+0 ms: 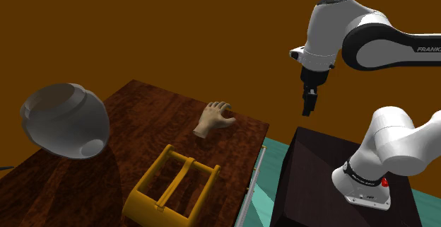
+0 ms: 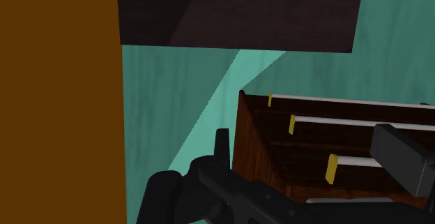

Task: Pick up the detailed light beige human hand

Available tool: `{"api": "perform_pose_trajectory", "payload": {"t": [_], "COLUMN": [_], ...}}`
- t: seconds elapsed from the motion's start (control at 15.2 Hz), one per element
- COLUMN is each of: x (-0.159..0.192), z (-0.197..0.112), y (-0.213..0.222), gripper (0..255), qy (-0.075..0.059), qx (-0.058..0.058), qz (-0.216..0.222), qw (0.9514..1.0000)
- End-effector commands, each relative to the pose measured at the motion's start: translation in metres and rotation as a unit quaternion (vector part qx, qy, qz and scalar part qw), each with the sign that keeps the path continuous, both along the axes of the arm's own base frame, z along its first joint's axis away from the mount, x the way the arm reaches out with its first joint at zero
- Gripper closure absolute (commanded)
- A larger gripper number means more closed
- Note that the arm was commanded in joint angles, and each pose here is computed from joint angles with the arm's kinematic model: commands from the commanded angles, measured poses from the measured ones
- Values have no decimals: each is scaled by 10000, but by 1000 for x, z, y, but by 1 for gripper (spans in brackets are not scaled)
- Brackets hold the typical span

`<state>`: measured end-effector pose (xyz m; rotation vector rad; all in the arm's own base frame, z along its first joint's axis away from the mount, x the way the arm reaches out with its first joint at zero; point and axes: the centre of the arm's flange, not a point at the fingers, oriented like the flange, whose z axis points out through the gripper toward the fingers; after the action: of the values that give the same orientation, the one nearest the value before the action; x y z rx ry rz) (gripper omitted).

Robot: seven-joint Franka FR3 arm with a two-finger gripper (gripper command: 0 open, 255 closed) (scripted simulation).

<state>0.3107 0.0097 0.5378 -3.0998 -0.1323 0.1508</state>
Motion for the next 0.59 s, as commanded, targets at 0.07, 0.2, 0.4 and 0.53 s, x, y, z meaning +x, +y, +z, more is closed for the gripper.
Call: {"api": "perform_pose_trajectory", "payload": {"t": [0.07,0.2,0.4,0.53], "x": [10,29,59,79], "z": [-3,-8,-15,-19], "y": [6,18,35,47], "gripper": [0,0,0,0], "qy": [-47,-140,-281,-374], "qx": [12,37,75,100], "qz": [-40,-120,-240,-320], "qw": [10000,9998,9993,9987]}}
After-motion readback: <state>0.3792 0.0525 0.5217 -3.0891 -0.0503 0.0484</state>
